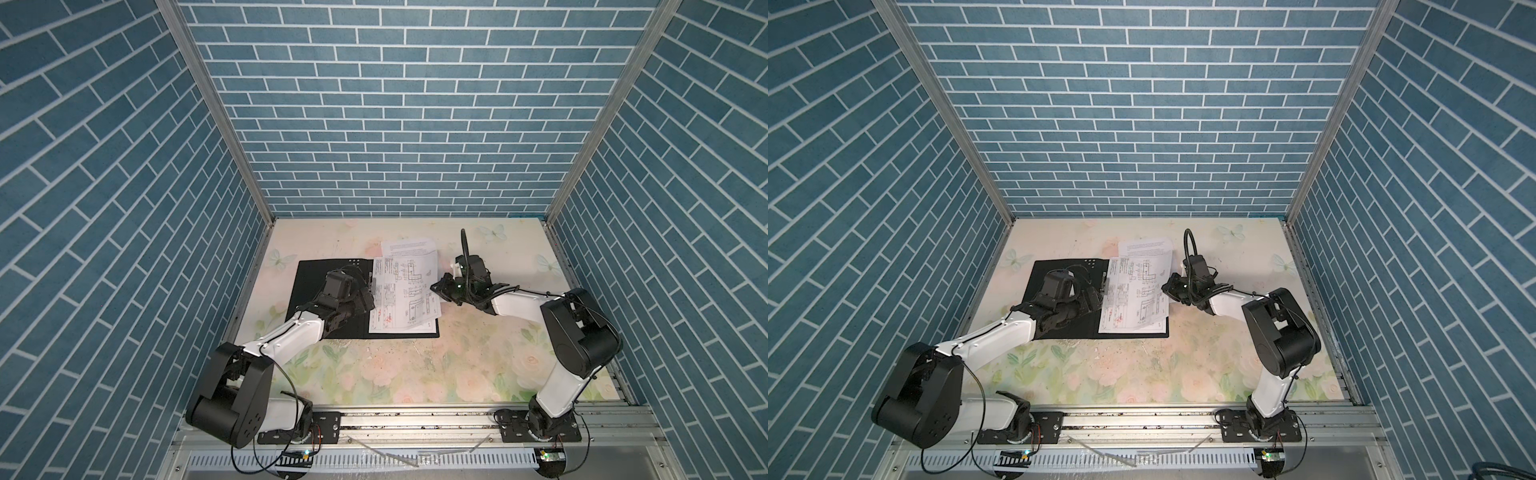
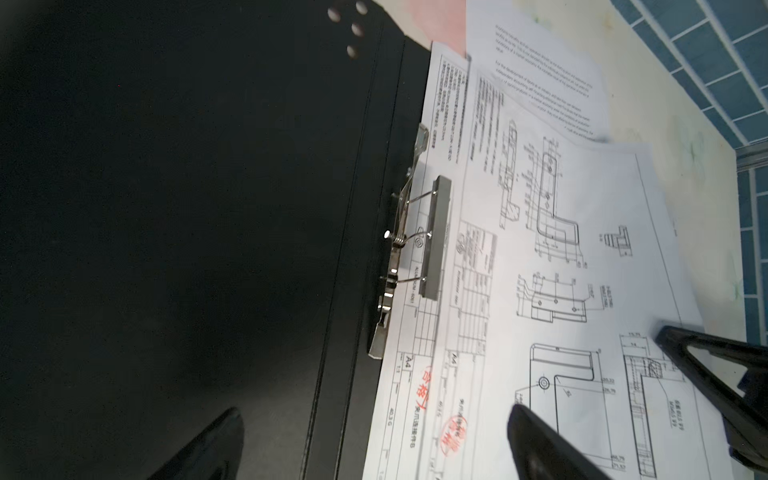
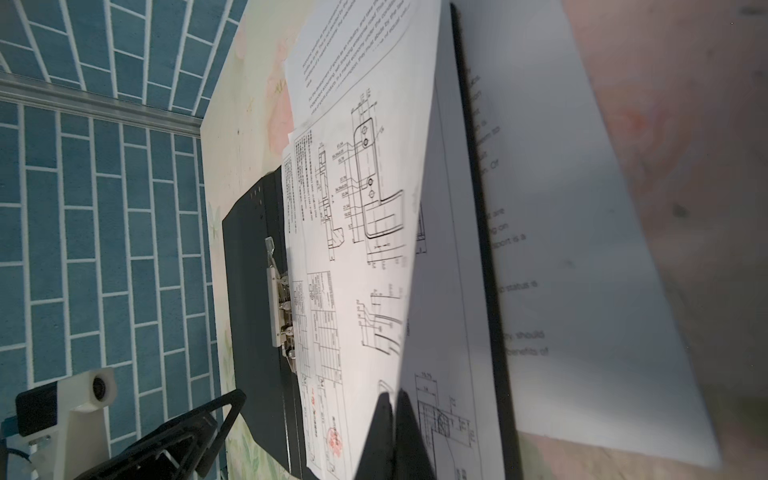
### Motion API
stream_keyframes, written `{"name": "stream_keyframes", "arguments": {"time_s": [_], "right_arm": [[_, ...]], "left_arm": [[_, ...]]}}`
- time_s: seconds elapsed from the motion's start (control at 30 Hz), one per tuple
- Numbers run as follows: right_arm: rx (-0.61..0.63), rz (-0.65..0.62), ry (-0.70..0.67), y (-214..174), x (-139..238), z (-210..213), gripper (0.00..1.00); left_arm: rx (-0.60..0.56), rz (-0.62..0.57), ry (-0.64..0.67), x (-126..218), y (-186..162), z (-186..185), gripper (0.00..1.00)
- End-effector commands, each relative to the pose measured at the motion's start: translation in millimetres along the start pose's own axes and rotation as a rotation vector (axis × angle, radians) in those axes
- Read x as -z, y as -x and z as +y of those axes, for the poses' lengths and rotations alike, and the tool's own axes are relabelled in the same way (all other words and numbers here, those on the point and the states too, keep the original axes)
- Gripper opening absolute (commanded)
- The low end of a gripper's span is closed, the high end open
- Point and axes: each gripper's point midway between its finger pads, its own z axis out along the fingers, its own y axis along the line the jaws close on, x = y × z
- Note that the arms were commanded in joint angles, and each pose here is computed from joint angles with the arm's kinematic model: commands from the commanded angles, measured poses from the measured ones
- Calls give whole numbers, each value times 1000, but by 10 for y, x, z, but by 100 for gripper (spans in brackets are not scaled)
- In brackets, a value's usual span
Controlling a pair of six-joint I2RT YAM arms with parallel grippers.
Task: Put the files into the folder
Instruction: 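Lower the drawing sheet onto the folder under the clip with both grippers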
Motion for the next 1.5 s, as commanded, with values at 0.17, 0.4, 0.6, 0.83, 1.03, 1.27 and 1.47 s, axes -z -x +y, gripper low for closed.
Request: {"name": "stream_keyframes", "arguments": {"time_s": [0.17, 0.4, 0.6, 0.83, 1.03, 1.27, 1.47], "right_arm": [[-27, -48, 15, -35, -117, -8, 0], [-31, -41, 11, -114, -158, -31, 0], [-31, -29, 20, -146, -187, -4, 0], [-18, -12, 34, -185, -183, 21, 0], [-19, -8, 33, -221, -149, -4, 0], [-15, -6, 37, -233, -124, 7, 0], [-23, -5, 38, -245, -131, -1, 0]], "left_arm": [[-29, -2, -53, -25, 18, -14, 99], [-9, -4, -90, -50, -8, -38, 100], [1, 7, -100, -77, -32, -46, 99], [7, 5, -102, -77, -40, -37, 99], [13, 7, -102, -86, -65, -22, 100], [16, 5, -108, -83, -61, -33, 100], [18, 5, -110, -83, -60, -36, 100]]}}
